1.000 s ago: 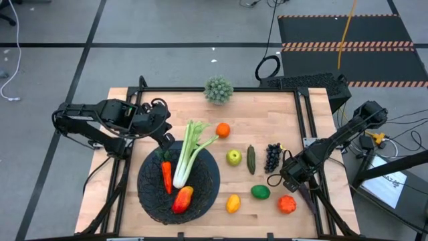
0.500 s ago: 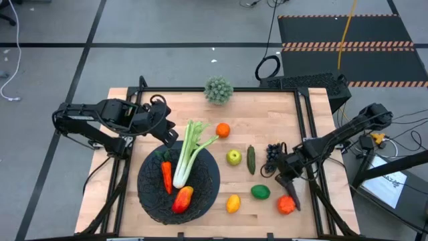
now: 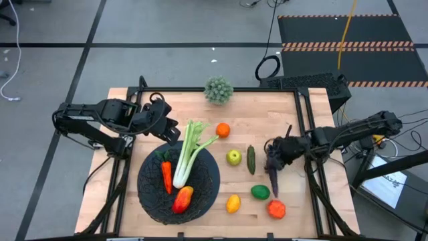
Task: Build produce basket
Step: Put the purple eggplant into the black wire basket
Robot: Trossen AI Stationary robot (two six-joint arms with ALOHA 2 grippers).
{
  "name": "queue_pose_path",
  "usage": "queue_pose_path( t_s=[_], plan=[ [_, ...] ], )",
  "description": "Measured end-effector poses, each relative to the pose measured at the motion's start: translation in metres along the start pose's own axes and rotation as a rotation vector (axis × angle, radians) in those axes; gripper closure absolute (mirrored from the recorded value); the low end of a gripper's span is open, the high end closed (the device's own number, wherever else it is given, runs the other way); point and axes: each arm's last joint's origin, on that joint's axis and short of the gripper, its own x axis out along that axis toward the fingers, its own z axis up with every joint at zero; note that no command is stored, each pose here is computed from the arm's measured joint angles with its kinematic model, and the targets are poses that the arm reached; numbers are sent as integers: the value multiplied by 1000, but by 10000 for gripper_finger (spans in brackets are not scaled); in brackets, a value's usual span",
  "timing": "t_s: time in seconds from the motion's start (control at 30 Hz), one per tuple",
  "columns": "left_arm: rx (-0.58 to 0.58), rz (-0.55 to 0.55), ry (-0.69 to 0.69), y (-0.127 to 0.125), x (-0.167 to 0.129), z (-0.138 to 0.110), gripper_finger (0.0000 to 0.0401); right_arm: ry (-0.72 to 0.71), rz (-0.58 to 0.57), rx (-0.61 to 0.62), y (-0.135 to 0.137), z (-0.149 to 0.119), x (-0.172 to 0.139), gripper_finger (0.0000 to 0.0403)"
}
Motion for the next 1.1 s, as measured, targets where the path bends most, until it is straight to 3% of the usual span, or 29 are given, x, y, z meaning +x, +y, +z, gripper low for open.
queue_pose_path(
  t_s=[0.27,0.4,0.6,0.8,0.9,1.1],
  plan=[
    [26,-68,-77,-11,3,8,377,-323,344,-92,27,31,-22,251],
    [21,-133,-119,-20,6,13,354,-483,456,-137,36,45,-31,251],
    [-52,-272,-133,-38,17,22,269,-646,538,-238,44,59,-42,250],
    [-46,-398,-90,-50,35,31,190,-785,591,-353,52,68,-48,250],
    [-52,-448,-128,-57,45,40,166,-831,586,-422,55,71,-47,250],
    [-42,-485,-67,-66,83,47,137,-904,627,-497,63,78,-43,250]
  ],
)
